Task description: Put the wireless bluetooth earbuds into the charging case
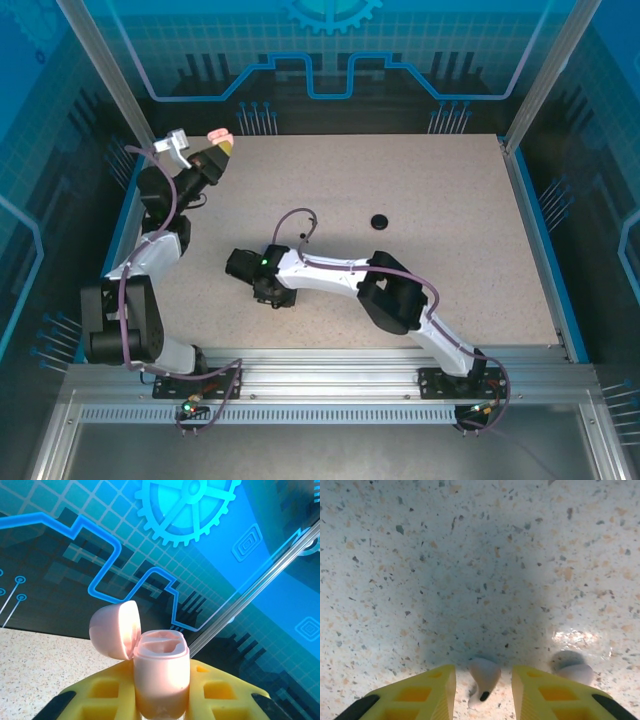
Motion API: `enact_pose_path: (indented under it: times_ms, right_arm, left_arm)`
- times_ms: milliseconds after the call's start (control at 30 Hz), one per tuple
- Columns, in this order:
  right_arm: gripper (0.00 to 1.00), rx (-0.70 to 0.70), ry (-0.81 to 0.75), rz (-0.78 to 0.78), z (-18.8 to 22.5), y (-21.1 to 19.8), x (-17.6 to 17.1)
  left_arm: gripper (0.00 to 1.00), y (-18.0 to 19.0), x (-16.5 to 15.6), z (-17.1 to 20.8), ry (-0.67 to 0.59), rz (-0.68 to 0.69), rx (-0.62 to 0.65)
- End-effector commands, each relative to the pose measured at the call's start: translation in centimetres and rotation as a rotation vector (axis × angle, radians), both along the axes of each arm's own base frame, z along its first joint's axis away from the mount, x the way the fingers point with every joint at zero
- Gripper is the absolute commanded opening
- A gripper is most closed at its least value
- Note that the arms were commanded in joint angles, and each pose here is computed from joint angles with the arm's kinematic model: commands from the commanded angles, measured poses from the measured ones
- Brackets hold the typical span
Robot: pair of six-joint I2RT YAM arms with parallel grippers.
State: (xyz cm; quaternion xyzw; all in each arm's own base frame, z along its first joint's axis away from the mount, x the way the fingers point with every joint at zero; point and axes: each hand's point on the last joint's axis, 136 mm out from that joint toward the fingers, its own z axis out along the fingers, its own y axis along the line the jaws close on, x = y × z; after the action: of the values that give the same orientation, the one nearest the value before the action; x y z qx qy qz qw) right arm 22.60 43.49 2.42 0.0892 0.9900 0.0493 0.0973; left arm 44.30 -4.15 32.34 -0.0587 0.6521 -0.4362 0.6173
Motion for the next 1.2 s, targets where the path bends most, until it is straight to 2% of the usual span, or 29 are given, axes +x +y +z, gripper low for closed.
enact_pose_path:
  times_ms: [0,700,933,1000,1167]
  right_arm:
    - [0.35,-0.06,0.025,-0.009,-1.4,-0.9,0.2]
    - [0.28,-0.117,0.044,0.057,-2.1,-0.5,-0.3]
    - [0.23,-0.107,0.039,0.069,-2.2,-0.1,-0.4]
    - [0.19,-0.098,0.029,0.074,-1.9,0.1,-0.2]
    - [0.17,-0.063,-0.014,0.093,-0.8,0.6,0.2]
  left_arm:
    - [0.0,0.0,-0.2,-0.1,-0.023,-0.018,-0.007]
    - [0.0,0.0,-0.3,0.3,-0.042,-0.027,-0.023]
    - [0.0,-0.1,-0.3,0.2,-0.038,-0.036,-0.034]
    - [0.0,-0.1,-0.4,0.2,-0.039,-0.037,-0.037]
    - [0.0,-0.4,-0.5,0.5,-0.049,-0.057,-0.045]
